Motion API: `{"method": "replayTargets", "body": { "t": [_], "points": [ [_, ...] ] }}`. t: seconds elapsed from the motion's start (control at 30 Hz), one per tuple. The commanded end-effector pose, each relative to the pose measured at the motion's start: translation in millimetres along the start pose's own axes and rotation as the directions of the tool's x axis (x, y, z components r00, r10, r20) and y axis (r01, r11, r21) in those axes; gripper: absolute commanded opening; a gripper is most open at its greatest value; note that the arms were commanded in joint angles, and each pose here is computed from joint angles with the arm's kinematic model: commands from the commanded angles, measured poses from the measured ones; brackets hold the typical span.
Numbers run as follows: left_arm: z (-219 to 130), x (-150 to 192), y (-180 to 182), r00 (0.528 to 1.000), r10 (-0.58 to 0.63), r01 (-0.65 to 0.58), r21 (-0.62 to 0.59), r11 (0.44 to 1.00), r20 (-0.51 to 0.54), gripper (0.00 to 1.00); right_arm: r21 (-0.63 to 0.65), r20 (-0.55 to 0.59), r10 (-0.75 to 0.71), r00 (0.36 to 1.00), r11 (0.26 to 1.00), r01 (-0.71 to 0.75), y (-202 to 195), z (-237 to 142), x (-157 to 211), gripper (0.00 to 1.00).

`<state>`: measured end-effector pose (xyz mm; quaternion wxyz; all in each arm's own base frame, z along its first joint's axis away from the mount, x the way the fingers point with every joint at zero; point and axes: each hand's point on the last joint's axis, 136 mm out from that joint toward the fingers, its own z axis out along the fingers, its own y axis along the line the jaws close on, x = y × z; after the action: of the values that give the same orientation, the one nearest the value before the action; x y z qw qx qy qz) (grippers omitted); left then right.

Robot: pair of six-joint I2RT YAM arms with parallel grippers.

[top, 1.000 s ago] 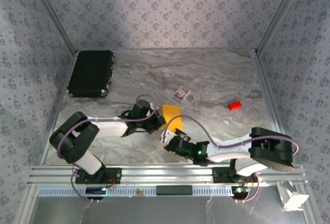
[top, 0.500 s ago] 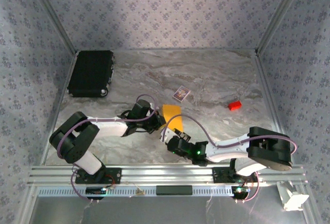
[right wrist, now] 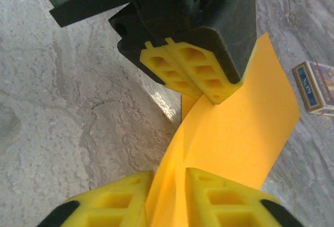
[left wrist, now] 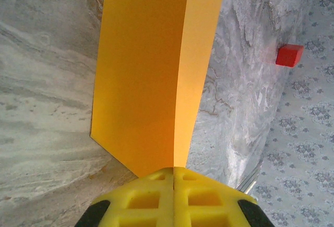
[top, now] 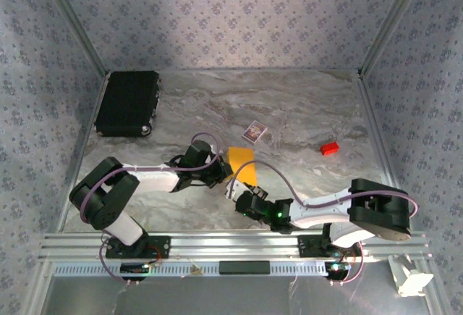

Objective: Fold a paper plane with a square sheet of paper (pick it up from the middle)
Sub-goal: Third fold the triangle at the center of the table.

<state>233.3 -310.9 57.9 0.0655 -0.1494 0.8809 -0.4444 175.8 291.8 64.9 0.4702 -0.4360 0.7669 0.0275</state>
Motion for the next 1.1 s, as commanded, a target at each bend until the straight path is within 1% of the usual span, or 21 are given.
{"method": "replayTargets", "body": {
  "t": [0.0, 0.03, 0.17, 0.23, 0.27, 0.33, 0.37, 0.4, 0.47, 0.53, 0.57, 0.63, 0.73, 0.8, 0.87, 1.0, 1.07],
  "points": [
    [2, 1, -4, 1.0, 0.012, -0.012, 0.006, 1.0, -0.002, 0.0, -0.006, 0.007, 0.034, 0.999, 0.999, -0.034, -3, -2, -1, 0.18],
    [2, 2, -5, 1.0, 0.011, -0.011, 0.008, 1.0, -0.004, 0.0, -0.007, 0.004, 0.032, 0.999, 0.999, -0.032, -3, -3, 0, 0.17],
    [2, 1, -5, 1.0, 0.015, -0.015, 0.008, 1.0, -0.005, 0.01, -0.032, -0.009, 0.022, 1.0, 0.999, -0.022, -1, -3, 3, 0.04],
    [1, 2, -6, 1.0, 0.022, -0.022, 0.007, 1.0, -0.007, 0.09, -0.041, -0.024, 0.03, 0.999, 0.999, -0.031, -1, -2, 6, 0.01],
    [0, 1, -7, 1.0, 0.027, -0.027, 0.003, 1.0, -0.004, 0.15, -0.046, -0.025, 0.036, 0.999, 0.998, -0.038, -2, -3, 6, 0.0],
    [-3, 0, -9, 0.999, 0.045, -0.045, 0.003, 0.999, 0.006, 0.16, -0.059, -0.025, 0.058, 0.998, 0.996, -0.059, -2, -3, 5, 0.0],
    [-5, -1, -11, 0.998, 0.056, -0.056, -0.001, 0.998, 0.012, 0.2, -0.063, -0.026, 0.069, 0.997, 0.996, -0.071, -2, -3, 5, 0.0],
    [-8, -2, -13, 0.997, 0.072, -0.072, -0.013, 0.997, 0.015, 0.28, -0.07, -0.026, 0.088, 0.996, 0.994, -0.089, -3, -3, 4, 0.0],
    [-16, -5, -13, 0.994, 0.109, -0.107, -0.065, 0.992, 0.028, 0.5, -0.108, -0.03, 0.138, 0.99, 0.984, -0.14, -2, -4, 3, 0.0],
    [-27, -11, -12, 0.988, 0.145, -0.137, -0.123, 0.983, 0.058, 0.57, -0.178, -0.039, 0.209, 0.977, 0.961, -0.212, 2, -6, -1, 0.0],
    [-33, -15, -11, 0.984, 0.159, -0.146, -0.146, 0.978, 0.077, 0.6, -0.235, -0.045, 0.24, 0.97, 0.941, -0.243, 7, -7, -3, 0.0],
    [-44, -21, -14, 0.978, 0.181, -0.164, -0.159, 0.974, 0.099, 0.65, -0.314, -0.088, 0.273, 0.958, 0.905, -0.287, 14, -10, 2, 0.0],
    [-54, -30, -14, 0.974, 0.189, -0.167, -0.168, 0.972, 0.126, 0.66, -0.361, -0.162, 0.363, 0.918, 0.844, -0.397, 15, -12, 11, 0.0],
    [-58, -32, -13, 0.973, 0.189, -0.166, -0.169, 0.972, 0.131, 0.63, -0.392, -0.211, 0.434, 0.876, 0.783, -0.483, 15, -13, 11, 0.0],
    [-59, -34, -14, 0.972, 0.192, -0.17, -0.163, 0.972, 0.131, 0.58, -0.403, -0.252, 0.481, 0.84, 0.737, -0.543, 13, -14, 11, 0.0],
    [-55, -34, -22, 0.969, 0.22, -0.203, -0.146, 0.968, 0.109, 0.44, -0.401, -0.299, 0.548, 0.781, 0.671, -0.624, 7, -11, 12, 0.0],
    [-51, -34, -29, 0.967, 0.237, -0.225, -0.13, 0.966, 0.09, 0.41, -0.415, -0.325, 0.571, 0.754, 0.63, -0.656, 7, -10, 9, 0.0]
  ]
}}
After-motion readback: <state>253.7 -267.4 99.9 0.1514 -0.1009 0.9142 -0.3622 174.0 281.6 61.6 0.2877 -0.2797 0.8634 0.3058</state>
